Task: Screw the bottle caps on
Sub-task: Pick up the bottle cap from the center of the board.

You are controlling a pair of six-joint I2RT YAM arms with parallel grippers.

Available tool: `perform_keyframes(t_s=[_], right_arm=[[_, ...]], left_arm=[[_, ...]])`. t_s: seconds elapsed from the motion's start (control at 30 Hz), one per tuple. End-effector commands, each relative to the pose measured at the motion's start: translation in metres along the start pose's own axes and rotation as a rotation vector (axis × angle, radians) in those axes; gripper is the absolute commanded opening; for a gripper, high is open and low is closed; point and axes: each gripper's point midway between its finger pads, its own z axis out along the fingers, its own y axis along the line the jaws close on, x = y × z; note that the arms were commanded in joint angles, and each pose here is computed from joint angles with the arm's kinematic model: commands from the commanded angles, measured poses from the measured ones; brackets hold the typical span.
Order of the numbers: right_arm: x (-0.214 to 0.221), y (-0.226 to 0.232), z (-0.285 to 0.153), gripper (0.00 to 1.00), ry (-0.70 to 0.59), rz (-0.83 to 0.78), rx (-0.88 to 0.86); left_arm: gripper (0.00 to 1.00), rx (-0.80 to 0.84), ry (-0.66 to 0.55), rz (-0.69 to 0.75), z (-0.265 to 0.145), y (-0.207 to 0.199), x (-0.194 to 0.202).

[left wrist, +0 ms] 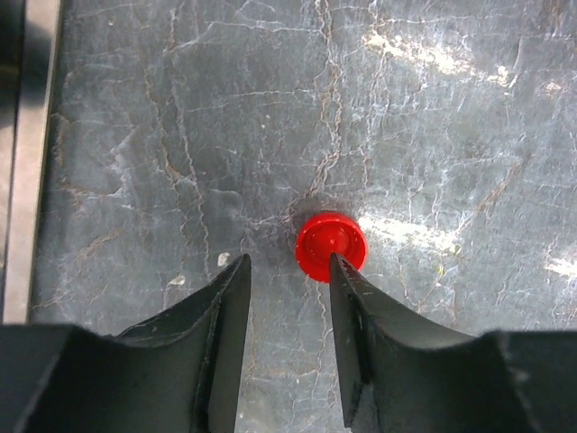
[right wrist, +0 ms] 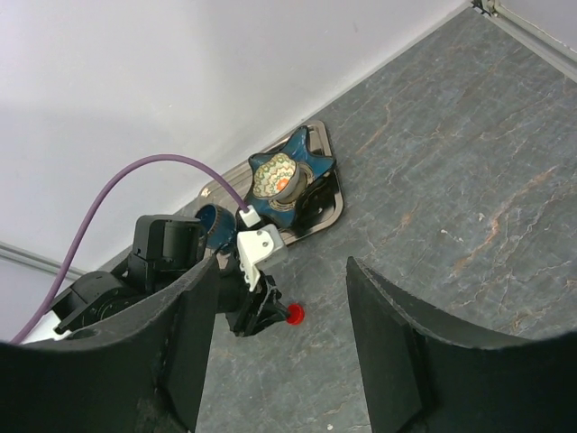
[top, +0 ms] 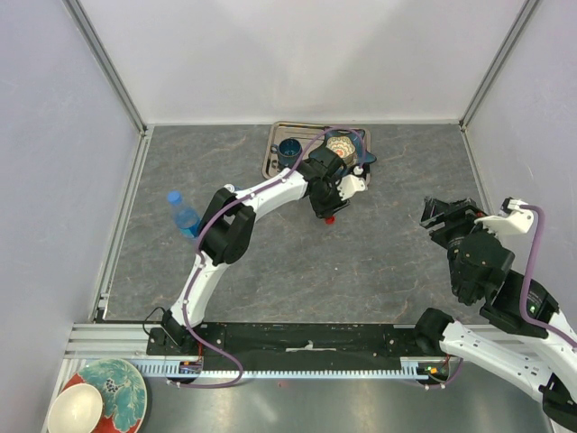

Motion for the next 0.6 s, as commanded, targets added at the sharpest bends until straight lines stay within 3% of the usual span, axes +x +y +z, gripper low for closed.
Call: perform_keyframes(t_s=[0.0, 0.23, 0.33, 0.37, 0.4, 0.57], right_arm=[[0.0, 0.004, 0.002, 0.65, 0.002, -0.021, 0.004], [-0.002, 0.007, 0.002, 0.65, 0.004, -0.014, 0.003], [-0.001, 0.007, 0.002, 0.64, 0.004, -0.011, 0.001], [0.0, 0.007, 0.002, 0.64, 0.007, -0.01, 0.0], [0.001, 0.007, 0.002, 0.64, 0.01, -0.008, -0.001], [0.005, 0.005, 0.003, 0.64, 0.014, 0.0, 0.005]], left_arm=[[0.45, 0.051, -0.03, 0.001, 0.011, -0.01, -0.01], [0.39, 0.074, -0.026, -0.009, 0.02, -0.014, -0.006], [0.23, 0.084, -0.039, -0.015, 0.02, -0.016, -0.009], [0.09, 0.093, -0.052, -0.018, 0.019, -0.017, -0.013], [0.02, 0.098, -0.054, -0.025, 0.019, -0.018, -0.014], [0.02, 0.145, -0.093, -0.067, 0.009, -0.031, -0.026]])
